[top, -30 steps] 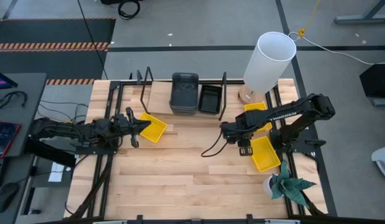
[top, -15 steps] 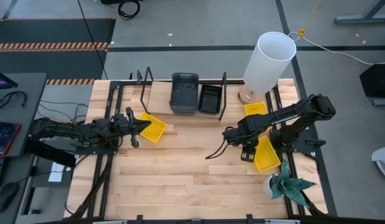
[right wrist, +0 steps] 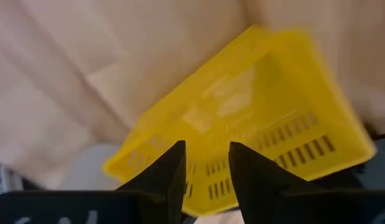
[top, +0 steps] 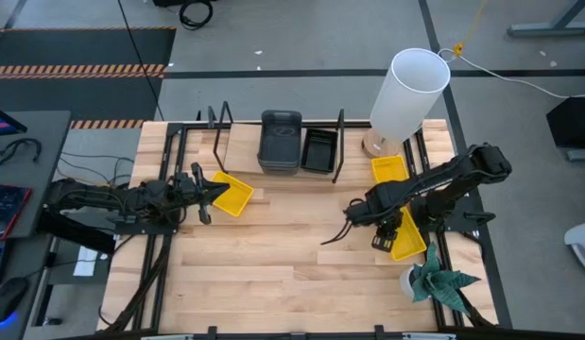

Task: Stack baskets on shelf by color
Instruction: Stack the yellow bin on the top of the yellow bin

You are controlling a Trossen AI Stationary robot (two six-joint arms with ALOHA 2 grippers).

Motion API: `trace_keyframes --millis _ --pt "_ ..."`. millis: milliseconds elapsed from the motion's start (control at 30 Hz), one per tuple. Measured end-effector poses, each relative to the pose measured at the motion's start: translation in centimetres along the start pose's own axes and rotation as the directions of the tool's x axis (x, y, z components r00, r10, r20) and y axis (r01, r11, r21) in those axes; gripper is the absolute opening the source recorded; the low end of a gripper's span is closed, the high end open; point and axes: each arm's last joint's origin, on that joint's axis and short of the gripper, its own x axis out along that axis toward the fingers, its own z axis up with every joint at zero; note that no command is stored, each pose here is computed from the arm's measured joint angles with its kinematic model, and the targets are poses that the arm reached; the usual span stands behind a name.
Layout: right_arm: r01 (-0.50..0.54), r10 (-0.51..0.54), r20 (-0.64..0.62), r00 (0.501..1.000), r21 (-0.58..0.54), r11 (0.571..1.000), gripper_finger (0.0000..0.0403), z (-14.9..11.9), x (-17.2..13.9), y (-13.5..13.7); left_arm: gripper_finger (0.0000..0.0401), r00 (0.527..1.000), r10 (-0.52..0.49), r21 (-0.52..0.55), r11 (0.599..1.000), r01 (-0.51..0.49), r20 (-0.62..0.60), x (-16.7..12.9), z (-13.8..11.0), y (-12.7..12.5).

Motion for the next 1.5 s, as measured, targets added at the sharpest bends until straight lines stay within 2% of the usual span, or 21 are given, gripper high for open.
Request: trace_keyframes --millis 200,300,467,700,867,1033,1100,1267,1500 --pt "-0.036 0.035 -0.015 0.999 -0.087 0.996 0.0120 -0.7 0.0 1.2 0.0025 1.000 0.000 0.000 1.000 0.000 0.000 0.0 0.0 0.0" --pt "-0.021 0.019 -0.015 1.000 -0.151 0.988 0.0119 -1.5 0.3 2.2 0.0027 1.000 0.000 0.000 1.000 0.000 0.000 0.0 0.0 0.0" --pt "0.009 -0.011 -0.006 1.000 -0.281 0.960 0.0127 -3.2 1.1 4.0 0.0034 1.000 0.000 0.000 1.000 0.000 0.001 0.0 0.0 0.0" --pt "0.002 0.031 0.079 0.996 -0.395 0.919 0.0154 -4.1 1.7 5.9 0.0032 1.000 0.000 0.000 1.000 0.000 0.000 0.0 0.0 0.0" --pt "0.069 -0.008 0.152 0.988 -0.404 0.912 0.0172 -4.1 1.8 6.0 0.0026 1.000 0.000 0.000 1.000 0.000 0.000 0.0 0.0 0.0" --pt "0.119 -0.076 0.124 0.989 -0.388 0.914 0.0172 -4.4 1.8 5.4 0.0028 1.000 0.000 0.000 1.000 0.000 0.000 0.0 0.0 0.0" --pt "0.111 -0.070 0.117 0.991 -0.390 0.914 0.0170 -4.4 1.8 5.4 0.0031 1.000 0.000 0.000 1.000 0.000 0.000 0.0 0.0 0.0" --pt "0.020 0.021 0.093 0.995 -0.415 0.910 0.0170 -4.5 1.9 6.2 0.0036 1.000 0.000 0.000 1.000 0.000 0.000 0.0 0.0 0.0" --pt "0.036 -0.003 0.091 0.996 -0.370 0.928 0.0170 -4.2 2.4 6.4 0.0028 1.000 0.000 0.000 1.000 0.000 0.000 0.0 0.0 0.0"
